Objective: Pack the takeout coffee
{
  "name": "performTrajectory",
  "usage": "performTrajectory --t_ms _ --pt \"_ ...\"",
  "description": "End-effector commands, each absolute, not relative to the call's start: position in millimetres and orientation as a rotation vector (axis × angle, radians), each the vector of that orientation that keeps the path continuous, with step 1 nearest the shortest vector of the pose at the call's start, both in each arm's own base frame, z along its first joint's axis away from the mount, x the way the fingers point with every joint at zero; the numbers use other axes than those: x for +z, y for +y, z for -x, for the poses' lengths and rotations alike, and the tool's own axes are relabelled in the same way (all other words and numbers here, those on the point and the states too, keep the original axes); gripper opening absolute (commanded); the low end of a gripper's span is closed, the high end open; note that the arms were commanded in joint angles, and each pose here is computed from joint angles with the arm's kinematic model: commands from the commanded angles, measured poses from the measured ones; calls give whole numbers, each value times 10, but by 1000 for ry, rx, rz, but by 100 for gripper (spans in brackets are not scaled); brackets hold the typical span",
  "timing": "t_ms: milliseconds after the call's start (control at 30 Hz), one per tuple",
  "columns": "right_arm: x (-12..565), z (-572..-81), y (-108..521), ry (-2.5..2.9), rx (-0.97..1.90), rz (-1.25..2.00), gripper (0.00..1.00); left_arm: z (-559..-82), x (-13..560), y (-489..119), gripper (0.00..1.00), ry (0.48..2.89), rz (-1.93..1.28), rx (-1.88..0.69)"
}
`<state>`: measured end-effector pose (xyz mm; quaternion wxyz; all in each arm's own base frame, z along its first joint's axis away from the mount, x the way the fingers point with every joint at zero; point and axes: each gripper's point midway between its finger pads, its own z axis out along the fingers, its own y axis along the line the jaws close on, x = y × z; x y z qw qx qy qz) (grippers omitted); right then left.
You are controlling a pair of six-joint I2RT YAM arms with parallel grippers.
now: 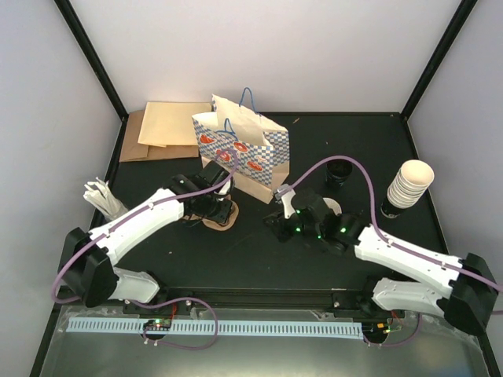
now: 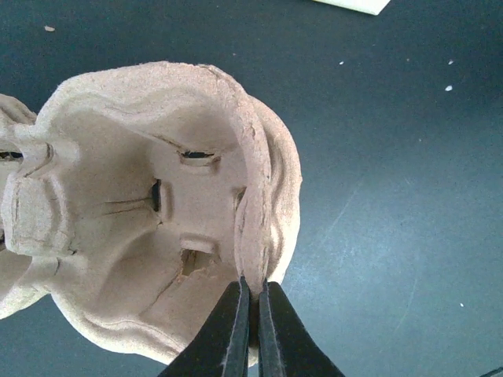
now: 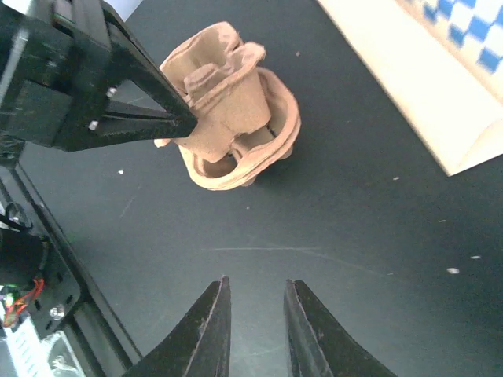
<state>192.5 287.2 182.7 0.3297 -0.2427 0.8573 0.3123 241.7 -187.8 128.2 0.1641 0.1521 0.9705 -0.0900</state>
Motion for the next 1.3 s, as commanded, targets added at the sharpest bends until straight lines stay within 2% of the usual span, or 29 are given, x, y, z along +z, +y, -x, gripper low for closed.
performTrajectory --t_ms 0,267,500,567,633,700,1267 --pt "1932 -1904 3180 2207 1046 544 21 -2393 1449 -1919 2 2726 -440 -332" --pt "1792 -2080 3430 2239 1091 369 21 -2367 1609 -1883 2 2692 -434 -348" --pt "1644 -2198 3614 2260 1079 335 26 -2349 1830 -1805 2 2654 -432 -326" --pt "1603 -2235 3665 2276 1062 335 34 -2334 1896 -1810 2 2644 -443 -339" --pt "1563 -2280 3691 2289 1038 327 51 -2309 1955 -1822 2 2637 -455 -359" --pt "1569 -2307 3722 2281 1040 324 58 -2296 2000 -1815 2 2628 -458 -365" --pt "1468 -2374 3787 2307 1025 293 59 -2285 2050 -1787 2 2613 -461 -358"
